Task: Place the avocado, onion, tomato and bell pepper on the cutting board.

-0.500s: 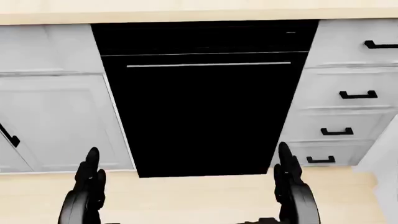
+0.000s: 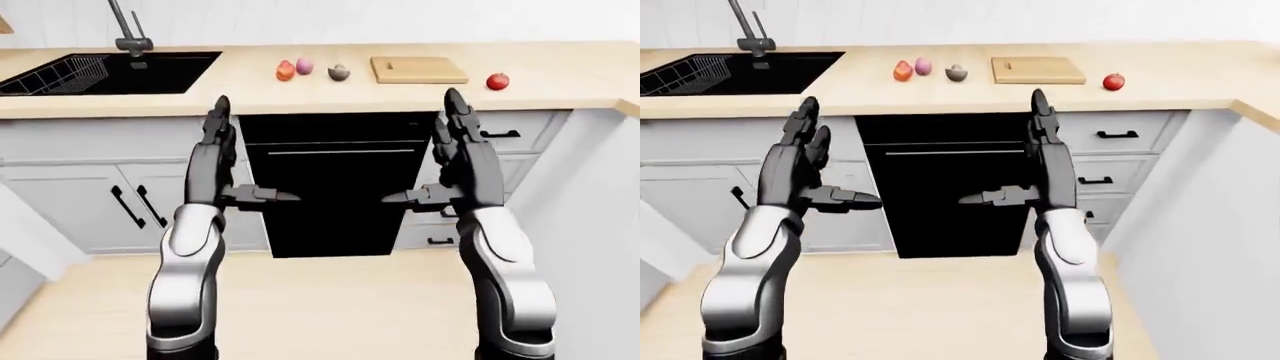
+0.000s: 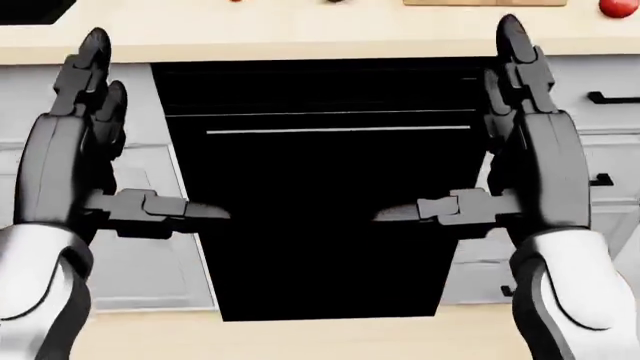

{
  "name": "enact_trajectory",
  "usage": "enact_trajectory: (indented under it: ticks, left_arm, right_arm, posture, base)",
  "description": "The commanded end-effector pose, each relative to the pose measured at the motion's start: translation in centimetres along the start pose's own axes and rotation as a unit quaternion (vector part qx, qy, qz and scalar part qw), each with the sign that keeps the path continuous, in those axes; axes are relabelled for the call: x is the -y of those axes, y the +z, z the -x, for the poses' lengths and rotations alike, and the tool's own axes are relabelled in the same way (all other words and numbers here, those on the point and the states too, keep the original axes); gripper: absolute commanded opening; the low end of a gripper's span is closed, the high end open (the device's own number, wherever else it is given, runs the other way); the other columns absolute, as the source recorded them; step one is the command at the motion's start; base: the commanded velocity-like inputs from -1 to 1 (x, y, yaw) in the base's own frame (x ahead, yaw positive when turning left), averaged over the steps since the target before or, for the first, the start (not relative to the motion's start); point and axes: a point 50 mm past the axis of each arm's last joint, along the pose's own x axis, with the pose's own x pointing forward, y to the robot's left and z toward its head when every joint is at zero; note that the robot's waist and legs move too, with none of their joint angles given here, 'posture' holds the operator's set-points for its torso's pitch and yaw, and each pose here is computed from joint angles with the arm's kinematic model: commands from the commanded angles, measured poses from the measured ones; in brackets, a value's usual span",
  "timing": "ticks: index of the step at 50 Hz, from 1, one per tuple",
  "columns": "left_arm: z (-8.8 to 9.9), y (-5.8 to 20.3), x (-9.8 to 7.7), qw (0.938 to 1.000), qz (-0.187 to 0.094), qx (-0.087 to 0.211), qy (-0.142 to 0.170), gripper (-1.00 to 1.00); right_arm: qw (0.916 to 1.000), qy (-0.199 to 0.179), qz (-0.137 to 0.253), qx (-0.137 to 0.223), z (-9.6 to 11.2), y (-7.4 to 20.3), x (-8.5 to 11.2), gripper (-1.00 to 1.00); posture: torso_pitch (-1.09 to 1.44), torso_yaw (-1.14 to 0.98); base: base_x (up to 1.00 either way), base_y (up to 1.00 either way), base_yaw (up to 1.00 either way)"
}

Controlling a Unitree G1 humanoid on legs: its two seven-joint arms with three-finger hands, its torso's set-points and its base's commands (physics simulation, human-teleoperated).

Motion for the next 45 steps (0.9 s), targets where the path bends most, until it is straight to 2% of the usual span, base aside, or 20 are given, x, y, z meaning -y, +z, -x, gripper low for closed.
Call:
enact_trajectory:
  ticks: [1,7,12,16,18,22,27,45]
  left_arm:
    - [-0.3,2.3,0.1,0.9993,-0.005,0.036,-0.006,1.0]
    - [-1.7,4.8,-0.7,0.9982,-0.023,0.055,-0.004,1.0]
    - [-1.2,6.8,-1.6,0.9969,-0.032,0.072,0.001,1.0]
    - [-1.5,8.0,-2.4,0.9952,-0.041,0.087,0.02,1.0]
    - [-1.3,8.3,-2.4,0.9947,-0.051,0.087,0.017,1.0]
    - [-0.9,9.7,-3.0,0.9932,-0.052,0.1,0.029,1.0]
    - [-0.6,10.1,-3.6,0.9922,-0.053,0.105,0.041,1.0]
    - [-0.1,10.9,-4.3,0.9905,-0.06,0.112,0.053,1.0]
  right_arm:
    - [0.9997,-0.002,-0.001,0.024,-0.4,1.5,0.2,1.0]
    - [0.9988,-0.001,0.002,0.048,-1.9,3.7,0.5,1.0]
    - [0.998,0.0,0.0,0.063,-2.0,5.3,0.6,1.0]
    - [0.9976,-0.002,0.005,0.07,-2.0,5.9,0.8,1.0]
    - [0.9974,-0.002,0.003,0.072,-2.0,6.2,0.8,1.0]
    - [0.9969,-0.003,-0.001,0.079,-1.9,6.9,1.0,1.0]
    - [0.9965,-0.004,-0.008,0.084,-1.9,7.3,0.9,1.0]
    - [0.9957,-0.011,-0.003,0.092,-1.9,8.1,1.4,1.0]
  posture:
    - [0.0,0.0]
    - [0.0,0.0]
    - [0.0,0.0]
    - [0.0,0.0]
    - [0.0,0.0]
    - [0.0,0.0]
    - [0.0,0.0]
    - [0.0,0.0]
  base:
    - [0.29,0.0,0.0]
    - [0.28,0.0,0.0]
    - [0.28,0.0,0.0]
    - [0.28,0.0,0.0]
    - [0.28,0.0,0.0]
    - [0.28,0.0,0.0]
    - [0.25,-0.15,0.0]
    - [0.12,-0.12,0.0]
